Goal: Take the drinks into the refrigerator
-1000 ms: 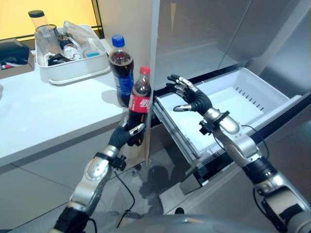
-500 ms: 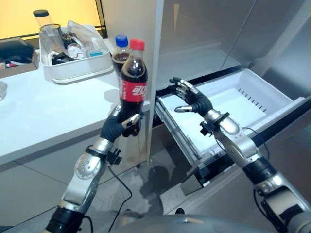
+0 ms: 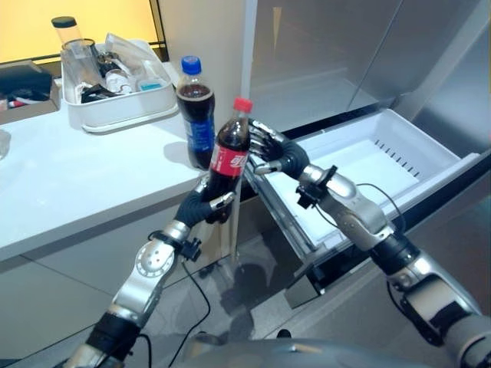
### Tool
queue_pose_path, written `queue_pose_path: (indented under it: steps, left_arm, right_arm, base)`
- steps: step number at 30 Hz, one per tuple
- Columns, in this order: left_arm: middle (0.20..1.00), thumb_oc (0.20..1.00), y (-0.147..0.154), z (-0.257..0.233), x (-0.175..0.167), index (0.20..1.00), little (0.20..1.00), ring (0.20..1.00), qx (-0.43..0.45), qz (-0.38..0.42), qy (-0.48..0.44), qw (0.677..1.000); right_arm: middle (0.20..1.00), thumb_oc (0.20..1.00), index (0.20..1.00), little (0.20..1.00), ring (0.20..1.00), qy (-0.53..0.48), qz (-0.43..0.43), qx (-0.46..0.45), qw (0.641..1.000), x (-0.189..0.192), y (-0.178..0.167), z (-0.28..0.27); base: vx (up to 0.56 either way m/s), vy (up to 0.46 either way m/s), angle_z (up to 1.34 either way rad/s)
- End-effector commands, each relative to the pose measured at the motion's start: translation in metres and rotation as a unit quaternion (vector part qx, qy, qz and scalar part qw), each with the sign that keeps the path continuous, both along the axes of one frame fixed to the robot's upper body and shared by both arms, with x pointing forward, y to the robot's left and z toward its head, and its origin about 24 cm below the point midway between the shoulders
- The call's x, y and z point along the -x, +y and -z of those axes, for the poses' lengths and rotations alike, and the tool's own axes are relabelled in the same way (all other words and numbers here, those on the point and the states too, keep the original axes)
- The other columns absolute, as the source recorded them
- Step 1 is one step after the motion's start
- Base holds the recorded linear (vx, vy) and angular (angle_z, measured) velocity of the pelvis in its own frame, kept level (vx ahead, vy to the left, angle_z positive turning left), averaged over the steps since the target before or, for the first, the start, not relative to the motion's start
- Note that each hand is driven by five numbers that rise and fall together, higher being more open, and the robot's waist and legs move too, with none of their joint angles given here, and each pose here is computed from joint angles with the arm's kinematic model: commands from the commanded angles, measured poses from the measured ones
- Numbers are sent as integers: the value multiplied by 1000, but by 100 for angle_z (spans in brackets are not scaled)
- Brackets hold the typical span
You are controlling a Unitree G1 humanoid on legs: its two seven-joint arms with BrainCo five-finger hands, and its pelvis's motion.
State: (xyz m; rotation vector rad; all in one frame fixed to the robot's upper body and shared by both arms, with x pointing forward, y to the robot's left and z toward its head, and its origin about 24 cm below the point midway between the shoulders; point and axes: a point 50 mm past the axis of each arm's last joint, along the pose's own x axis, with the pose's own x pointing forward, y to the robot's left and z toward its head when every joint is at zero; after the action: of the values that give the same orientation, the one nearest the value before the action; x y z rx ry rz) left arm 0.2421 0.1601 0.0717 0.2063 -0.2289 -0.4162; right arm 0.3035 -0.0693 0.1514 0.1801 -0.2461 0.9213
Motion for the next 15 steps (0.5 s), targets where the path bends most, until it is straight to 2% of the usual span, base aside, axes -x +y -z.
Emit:
queue_pose_path:
  steps: [1, 11, 15]
  left_arm:
    - [200, 200, -33, -44, -18, 200, 200, 200, -11, 70, -125, 990]
    - [200, 200, -43, -58, -24, 200, 200, 200, -32, 69, -169, 983]
    - [200, 200, -47, -61, -27, 200, 200, 200, -45, 66, -184, 980]
  right_arm:
    - [1000, 1000, 1000, 1000, 1000, -91, -91, -18, 992, 10, 43, -43]
    - [1000, 1000, 1000, 1000, 1000, -63, -74, -37, 995, 1, 69, -40]
    - [1000, 1000, 1000, 1000, 1000, -58, -67, 1, 996, -5, 79, -30]
  base:
    - [0, 0, 0]
    - [0, 0, 0]
    - [0, 0, 0]
